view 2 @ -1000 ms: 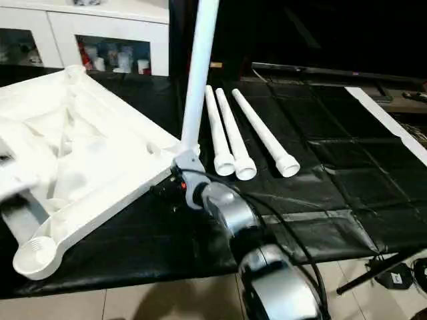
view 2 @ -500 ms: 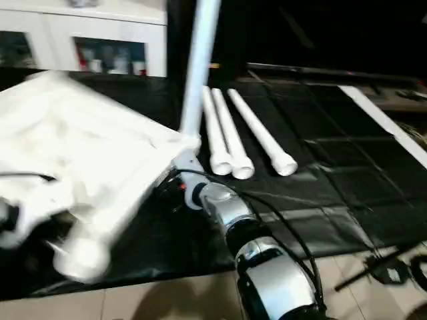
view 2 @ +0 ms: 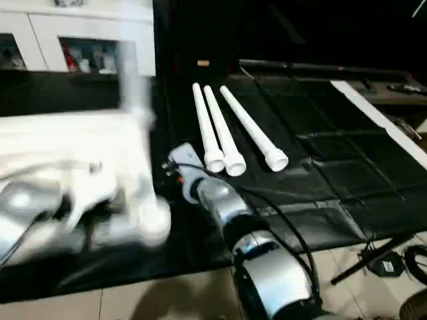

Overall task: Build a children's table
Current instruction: Rotate table base

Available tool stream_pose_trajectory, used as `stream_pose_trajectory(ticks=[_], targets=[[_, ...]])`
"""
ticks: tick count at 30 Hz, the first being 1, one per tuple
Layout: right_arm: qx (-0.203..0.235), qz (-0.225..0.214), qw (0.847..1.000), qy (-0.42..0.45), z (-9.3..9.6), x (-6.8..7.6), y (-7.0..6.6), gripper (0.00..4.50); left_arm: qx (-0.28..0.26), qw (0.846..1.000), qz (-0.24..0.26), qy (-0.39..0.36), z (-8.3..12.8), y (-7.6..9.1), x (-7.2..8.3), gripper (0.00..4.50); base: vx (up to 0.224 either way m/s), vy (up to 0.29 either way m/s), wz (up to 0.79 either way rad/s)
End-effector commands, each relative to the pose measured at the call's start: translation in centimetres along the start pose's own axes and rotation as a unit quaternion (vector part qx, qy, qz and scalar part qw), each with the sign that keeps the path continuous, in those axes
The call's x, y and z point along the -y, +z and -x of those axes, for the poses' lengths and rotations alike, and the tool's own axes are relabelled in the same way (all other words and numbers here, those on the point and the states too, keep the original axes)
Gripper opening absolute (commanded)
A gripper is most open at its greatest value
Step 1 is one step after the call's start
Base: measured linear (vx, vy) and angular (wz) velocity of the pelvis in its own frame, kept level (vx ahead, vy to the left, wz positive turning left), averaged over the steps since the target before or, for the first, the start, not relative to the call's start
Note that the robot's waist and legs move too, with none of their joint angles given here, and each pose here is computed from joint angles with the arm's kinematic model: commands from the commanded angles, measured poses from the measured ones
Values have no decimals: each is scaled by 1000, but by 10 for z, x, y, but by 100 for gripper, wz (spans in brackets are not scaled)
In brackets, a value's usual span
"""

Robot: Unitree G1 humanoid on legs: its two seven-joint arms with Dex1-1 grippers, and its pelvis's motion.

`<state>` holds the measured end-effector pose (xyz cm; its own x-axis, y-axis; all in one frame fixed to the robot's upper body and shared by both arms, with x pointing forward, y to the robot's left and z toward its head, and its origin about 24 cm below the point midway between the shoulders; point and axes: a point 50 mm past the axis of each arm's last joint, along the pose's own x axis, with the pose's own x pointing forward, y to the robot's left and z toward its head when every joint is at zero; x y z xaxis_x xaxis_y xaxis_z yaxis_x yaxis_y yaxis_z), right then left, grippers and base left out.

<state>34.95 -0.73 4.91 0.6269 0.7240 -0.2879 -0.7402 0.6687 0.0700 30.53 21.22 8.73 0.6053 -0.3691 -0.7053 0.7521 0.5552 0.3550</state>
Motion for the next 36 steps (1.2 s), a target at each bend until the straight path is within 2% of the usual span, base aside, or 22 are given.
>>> stream_pose_trajectory(ticks=[1,4,6,7,10,13,15,16,17,19,20,21,24,25,26,28,30,31,32,34,36], targets=[[9,-7,1000,-2,2,3,2,450,16,998,-17,60,4,10,-16,4,0,0,0],[38,-3,999,-21,7,16,15,450,39,996,-18,76,2,15,-22,4,0,0,0],[58,8,997,-44,11,26,24,450,73,995,1,73,2,22,-22,4,0,0,0],[58,8,997,-44,11,26,24,450,73,995,1,73,2,22,-22,4,0,0,0],[83,1,994,-70,18,41,38,450,135,988,25,73,3,36,-21,4,0,0,0],[80,14,990,-114,22,54,45,450,178,979,59,77,6,44,-21,4,0,0,0],[80,15,990,-116,23,54,45,450,179,979,61,78,6,44,-21,4,0,0,0],[77,16,988,-135,24,59,48,450,192,975,78,78,7,46,-21,33,0,0,0],[66,7,981,-182,28,71,53,450,214,968,98,86,14,50,-20,33,0,0,0],[42,-6,976,-214,30,79,57,450,226,964,105,91,22,52,-17,46,0,0,0],[42,-6,976,-214,30,79,57,450,226,964,105,91,22,52,-17,58,0,0,0],[20,-17,974,-226,31,82,63,450,231,963,103,94,31,53,-10,70,0,0,0],[17,-25,973,-227,32,85,69,450,235,963,97,92,46,52,1,81,0,0,0],[17,-26,973,-228,32,85,69,450,236,963,97,91,47,52,2,96,0,0,0],[18,-35,971,-236,33,87,70,450,236,962,102,88,54,51,9,118,0,0,0],[18,-63,967,-245,35,89,67,450,225,966,104,72,68,42,26,123,0,0,0],[11,-55,967,-247,35,89,65,450,212,969,108,68,74,35,34,133,0,0,0],[11,-55,967,-247,35,89,65,450,212,969,108,68,74,35,34,160,0,0,0],[8,-60,967,-247,34,88,63,450,182,974,119,64,87,21,47,160,0,0,0],[7,-63,967,-246,33,87,62,450,169,976,124,63,95,16,52,180,0,0,0],[8,-49,970,-239,31,86,63,450,160,976,128,71,103,13,54,204,0,0,0]])
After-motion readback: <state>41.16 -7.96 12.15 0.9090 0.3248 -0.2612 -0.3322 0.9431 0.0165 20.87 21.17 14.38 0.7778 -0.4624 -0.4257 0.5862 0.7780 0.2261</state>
